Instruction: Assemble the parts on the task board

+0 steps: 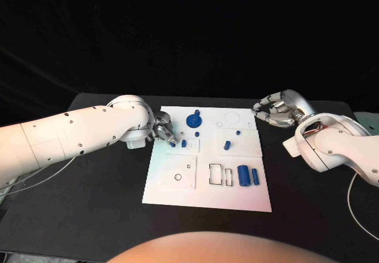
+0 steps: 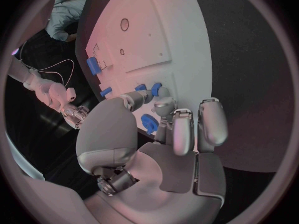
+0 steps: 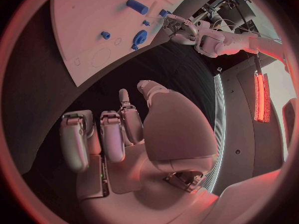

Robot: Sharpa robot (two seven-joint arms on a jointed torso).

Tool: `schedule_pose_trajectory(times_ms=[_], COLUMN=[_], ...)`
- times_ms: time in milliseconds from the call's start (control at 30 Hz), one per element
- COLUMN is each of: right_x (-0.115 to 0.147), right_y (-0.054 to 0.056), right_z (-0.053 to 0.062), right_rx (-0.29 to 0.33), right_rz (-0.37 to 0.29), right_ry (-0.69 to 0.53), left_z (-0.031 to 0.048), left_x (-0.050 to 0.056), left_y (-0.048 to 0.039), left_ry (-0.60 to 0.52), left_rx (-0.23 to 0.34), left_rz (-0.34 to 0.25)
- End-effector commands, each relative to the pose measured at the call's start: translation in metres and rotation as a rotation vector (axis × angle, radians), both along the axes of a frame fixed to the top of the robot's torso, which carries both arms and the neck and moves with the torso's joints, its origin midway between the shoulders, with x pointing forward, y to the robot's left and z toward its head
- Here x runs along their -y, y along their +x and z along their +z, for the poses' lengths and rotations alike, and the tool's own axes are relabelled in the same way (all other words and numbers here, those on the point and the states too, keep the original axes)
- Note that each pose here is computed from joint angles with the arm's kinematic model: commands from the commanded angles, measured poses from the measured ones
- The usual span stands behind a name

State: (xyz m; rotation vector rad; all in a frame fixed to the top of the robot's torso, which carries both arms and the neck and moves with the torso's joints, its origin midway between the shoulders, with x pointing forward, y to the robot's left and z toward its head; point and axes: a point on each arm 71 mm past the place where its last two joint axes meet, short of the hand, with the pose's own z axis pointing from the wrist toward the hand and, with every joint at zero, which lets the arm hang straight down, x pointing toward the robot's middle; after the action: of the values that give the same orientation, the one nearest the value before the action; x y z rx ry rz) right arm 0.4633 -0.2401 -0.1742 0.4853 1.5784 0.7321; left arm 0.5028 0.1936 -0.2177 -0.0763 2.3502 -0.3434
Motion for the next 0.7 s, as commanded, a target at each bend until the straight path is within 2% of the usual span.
schedule_pose_trajectory(times_ms=[33, 700], right_x=[-0.0014, -0.0001], right_y=[-0.0003, 0.0000], right_z=[0.0003, 0.0011], right_rx=[0.007, 0.018], right_rz=[0.012, 0.006], right_ry=[-0.002, 0.006], left_z=[-0.0016, -0.0017], left_x=[0.0037, -0.0010], left_y=[-0.0020, 0.0012], left_ry=[-0.006, -0.005], left_rx=[-0.024, -0.011], left_rz=[-0.019, 0.000])
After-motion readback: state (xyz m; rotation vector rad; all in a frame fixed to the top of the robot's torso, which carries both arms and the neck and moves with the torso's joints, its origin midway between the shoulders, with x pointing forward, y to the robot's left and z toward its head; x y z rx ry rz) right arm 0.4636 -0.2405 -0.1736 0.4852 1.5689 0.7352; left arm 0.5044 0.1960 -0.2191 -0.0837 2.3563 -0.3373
